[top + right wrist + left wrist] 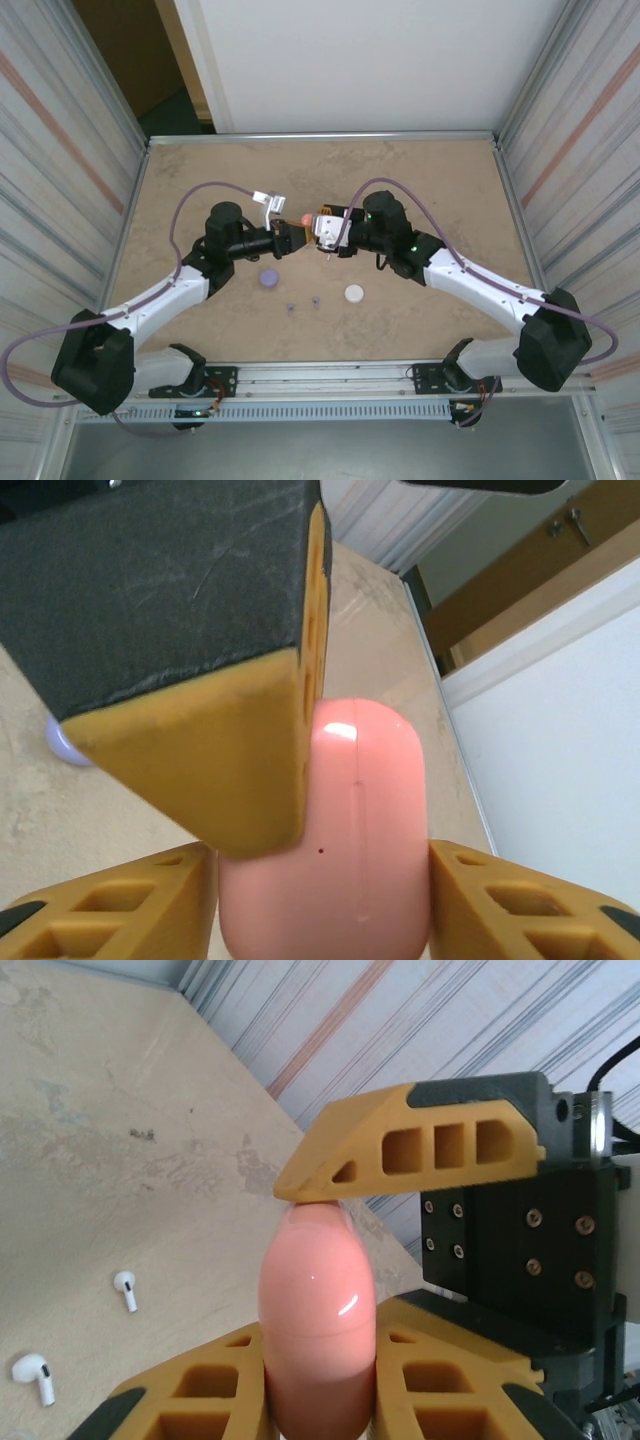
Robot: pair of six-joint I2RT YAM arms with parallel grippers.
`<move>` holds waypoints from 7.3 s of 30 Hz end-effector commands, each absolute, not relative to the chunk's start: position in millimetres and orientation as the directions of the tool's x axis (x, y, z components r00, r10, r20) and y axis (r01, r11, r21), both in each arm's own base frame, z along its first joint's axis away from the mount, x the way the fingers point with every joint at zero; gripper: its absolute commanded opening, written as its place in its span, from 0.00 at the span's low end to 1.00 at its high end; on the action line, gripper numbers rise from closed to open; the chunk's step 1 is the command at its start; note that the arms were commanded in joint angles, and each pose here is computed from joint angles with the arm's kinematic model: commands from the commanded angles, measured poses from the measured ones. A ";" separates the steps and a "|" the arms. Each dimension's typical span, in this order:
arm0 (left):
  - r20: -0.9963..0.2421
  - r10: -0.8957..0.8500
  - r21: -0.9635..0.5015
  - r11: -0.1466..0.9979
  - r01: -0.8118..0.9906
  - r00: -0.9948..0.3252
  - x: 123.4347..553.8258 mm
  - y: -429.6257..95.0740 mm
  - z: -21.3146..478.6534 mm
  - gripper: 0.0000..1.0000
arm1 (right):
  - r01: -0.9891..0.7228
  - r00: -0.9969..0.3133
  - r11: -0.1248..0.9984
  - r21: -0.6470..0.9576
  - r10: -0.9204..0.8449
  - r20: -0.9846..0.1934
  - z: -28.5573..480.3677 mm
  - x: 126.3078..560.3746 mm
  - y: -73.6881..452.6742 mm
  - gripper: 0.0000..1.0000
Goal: Insert wireless bluetooth earbuds into charging case
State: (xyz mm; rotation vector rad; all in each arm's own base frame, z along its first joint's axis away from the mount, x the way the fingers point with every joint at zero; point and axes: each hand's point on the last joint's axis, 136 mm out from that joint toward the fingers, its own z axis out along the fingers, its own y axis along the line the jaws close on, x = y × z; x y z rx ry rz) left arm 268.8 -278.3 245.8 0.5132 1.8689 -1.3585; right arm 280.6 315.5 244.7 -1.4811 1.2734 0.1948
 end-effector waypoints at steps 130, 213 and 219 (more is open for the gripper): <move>-0.961 -0.215 0.069 0.419 0.905 0.173 177.9 -221.2 338.0 0.00 | -0.567 -0.790 0.659 0.494 -0.264 -0.554 141.8 342.4 362.8 0.72; -0.973 -0.183 0.052 0.426 0.903 0.143 184.3 -223.9 327.5 0.00 | -0.612 -0.779 0.704 0.360 -0.459 -0.427 54.8 359.8 404.3 0.16; -0.977 -0.173 0.039 0.430 0.902 0.124 185.3 -223.7 320.0 0.00 | -0.615 -0.745 0.711 0.343 -0.379 -0.549 103.0 358.9 378.7 0.16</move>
